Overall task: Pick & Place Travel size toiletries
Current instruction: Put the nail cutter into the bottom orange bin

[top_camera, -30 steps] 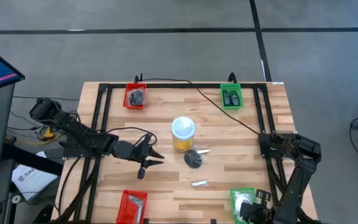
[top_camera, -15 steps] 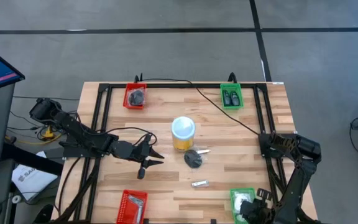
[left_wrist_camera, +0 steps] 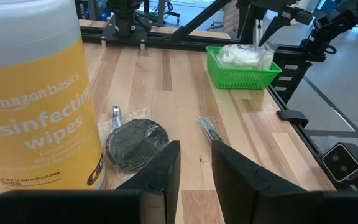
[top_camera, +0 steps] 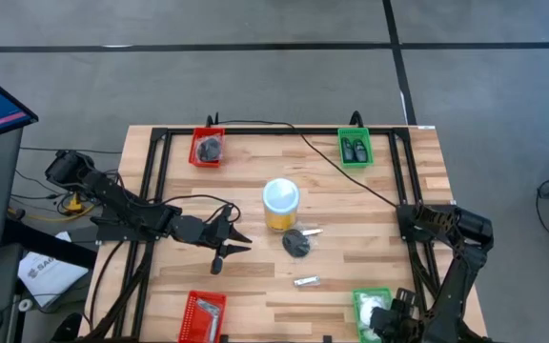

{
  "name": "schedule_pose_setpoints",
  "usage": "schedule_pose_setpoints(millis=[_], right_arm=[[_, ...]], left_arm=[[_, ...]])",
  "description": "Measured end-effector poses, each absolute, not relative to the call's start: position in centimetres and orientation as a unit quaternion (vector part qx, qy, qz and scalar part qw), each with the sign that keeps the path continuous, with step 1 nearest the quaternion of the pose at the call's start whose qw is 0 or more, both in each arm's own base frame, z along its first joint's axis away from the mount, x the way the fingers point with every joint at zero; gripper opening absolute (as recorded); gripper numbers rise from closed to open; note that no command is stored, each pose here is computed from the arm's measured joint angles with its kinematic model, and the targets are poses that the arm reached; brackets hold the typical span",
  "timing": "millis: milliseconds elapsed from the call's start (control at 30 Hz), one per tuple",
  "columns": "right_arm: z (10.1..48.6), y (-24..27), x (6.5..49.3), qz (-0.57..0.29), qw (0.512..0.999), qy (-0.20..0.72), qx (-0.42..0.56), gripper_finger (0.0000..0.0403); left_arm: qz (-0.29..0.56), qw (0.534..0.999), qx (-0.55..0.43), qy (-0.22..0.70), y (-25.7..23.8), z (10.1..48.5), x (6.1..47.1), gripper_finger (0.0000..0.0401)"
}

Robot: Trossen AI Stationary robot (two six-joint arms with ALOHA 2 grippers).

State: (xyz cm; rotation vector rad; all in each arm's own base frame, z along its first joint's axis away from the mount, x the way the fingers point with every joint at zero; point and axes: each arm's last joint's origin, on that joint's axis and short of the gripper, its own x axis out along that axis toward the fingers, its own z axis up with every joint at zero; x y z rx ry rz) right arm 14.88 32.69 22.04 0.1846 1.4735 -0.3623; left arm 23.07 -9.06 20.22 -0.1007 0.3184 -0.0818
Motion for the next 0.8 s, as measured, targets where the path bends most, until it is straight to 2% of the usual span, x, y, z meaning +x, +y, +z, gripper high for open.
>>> schedule_pose_setpoints(millis=[500, 800], right_arm=[[22.3, 32.2, 14.2, -0.191, 0.718, 0.666, 0.058, 0.0217], [23.7, 31.7, 16.1, -0.185, 0.749, 0.635, 0.043, 0.0218]], left_arm=[[-0.041, 0.985, -0.050, 0.158, -9.1, 20.2, 23.1, 0.0084], [-0.041, 0.985, -0.050, 0.158, -9.0, 20.2, 23.1, 0.0084]])
